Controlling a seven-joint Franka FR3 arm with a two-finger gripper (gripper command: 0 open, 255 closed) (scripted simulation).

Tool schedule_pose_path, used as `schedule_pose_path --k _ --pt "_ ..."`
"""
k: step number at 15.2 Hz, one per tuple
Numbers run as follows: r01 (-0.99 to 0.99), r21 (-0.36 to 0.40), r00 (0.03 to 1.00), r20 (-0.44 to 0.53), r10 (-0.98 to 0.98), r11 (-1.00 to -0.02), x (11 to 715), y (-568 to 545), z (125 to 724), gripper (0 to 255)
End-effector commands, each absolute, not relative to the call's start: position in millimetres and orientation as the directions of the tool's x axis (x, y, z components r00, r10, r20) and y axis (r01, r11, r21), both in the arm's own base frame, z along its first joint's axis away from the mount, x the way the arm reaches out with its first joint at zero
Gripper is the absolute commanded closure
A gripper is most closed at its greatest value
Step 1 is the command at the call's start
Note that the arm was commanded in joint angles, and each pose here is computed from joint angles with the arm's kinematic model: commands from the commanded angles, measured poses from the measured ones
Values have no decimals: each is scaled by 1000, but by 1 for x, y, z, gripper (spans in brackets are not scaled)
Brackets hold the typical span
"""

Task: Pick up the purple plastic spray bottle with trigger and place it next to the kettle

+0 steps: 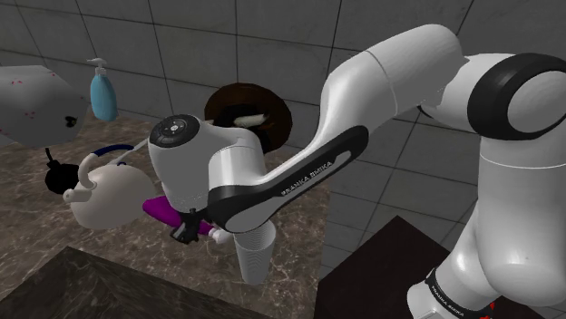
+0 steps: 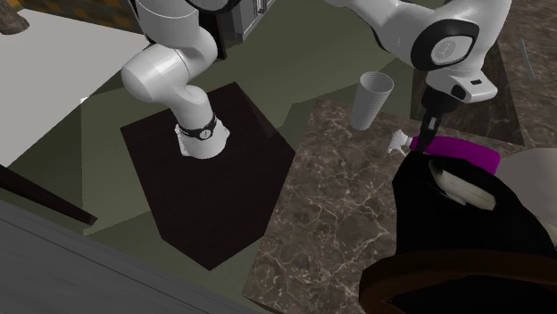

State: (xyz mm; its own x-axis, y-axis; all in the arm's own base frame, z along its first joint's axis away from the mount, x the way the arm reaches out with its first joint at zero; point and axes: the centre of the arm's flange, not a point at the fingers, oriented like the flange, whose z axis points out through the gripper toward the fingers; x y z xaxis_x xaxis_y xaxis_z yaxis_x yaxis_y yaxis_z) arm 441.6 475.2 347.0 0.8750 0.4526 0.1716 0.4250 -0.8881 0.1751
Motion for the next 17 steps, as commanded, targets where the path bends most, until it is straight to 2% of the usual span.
schedule_pose_path --k 1,10,11,17 --pt "420 181 880 157 448 -889 444 471 329 255" --pt "421 181 880 157 448 -889 444 471 321 255" --pt "420 181 880 157 448 -889 444 472 322 0" --pt "420 181 880 157 448 -889 441 472 334 0"
